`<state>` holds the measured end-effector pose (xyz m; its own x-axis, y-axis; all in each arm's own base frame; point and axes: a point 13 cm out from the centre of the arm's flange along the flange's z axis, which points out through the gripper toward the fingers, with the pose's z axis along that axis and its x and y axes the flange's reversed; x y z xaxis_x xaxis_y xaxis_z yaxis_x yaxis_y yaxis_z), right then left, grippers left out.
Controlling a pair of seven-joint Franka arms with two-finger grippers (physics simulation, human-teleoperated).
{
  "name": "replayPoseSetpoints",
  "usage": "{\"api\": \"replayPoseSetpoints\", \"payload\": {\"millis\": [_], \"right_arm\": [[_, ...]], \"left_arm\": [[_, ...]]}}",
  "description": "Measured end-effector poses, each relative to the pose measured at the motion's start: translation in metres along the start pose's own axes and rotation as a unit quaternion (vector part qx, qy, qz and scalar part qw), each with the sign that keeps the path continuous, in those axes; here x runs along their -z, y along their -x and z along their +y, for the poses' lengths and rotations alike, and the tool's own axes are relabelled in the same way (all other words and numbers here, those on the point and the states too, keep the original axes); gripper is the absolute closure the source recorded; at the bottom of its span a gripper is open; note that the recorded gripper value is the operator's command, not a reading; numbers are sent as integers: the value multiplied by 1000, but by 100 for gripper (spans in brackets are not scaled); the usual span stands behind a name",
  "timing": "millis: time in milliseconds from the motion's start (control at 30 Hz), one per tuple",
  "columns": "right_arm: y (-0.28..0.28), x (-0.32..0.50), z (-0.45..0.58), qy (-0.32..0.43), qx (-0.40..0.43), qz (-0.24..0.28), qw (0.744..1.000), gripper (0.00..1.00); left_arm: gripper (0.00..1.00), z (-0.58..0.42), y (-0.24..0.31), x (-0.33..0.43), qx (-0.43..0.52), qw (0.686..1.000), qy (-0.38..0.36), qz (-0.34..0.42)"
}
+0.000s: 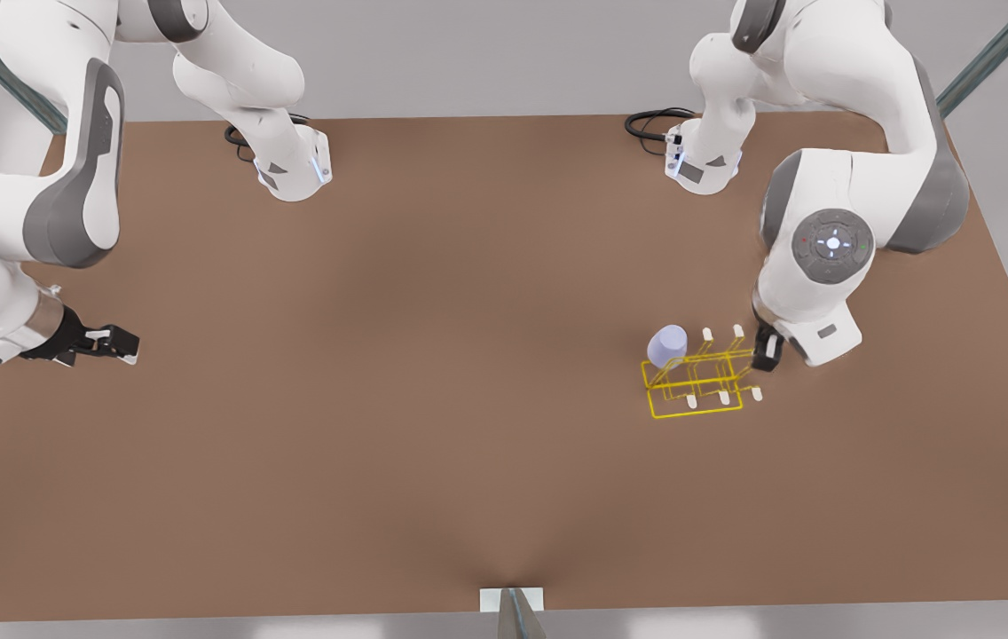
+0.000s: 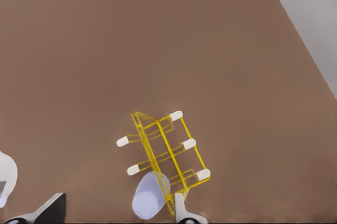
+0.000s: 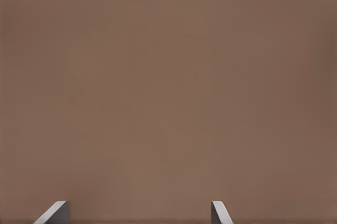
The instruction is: Place the cup on the cup holder
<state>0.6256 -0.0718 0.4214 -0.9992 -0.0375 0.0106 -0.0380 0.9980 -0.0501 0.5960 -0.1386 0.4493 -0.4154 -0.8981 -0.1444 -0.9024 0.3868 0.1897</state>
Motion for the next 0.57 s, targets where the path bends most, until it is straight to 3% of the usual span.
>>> {"api": "replayPoseSetpoints", "payload": {"millis": [200,567], "right_arm": [[0,5,9,-1,9,-3,1000,0],[-2,7,0,0,3,-3,1000,0]], "left_arm": [[0,-17,-7,20,-213,973,-84,33],[0,-32,9,23,-442,889,-117,0]]}}
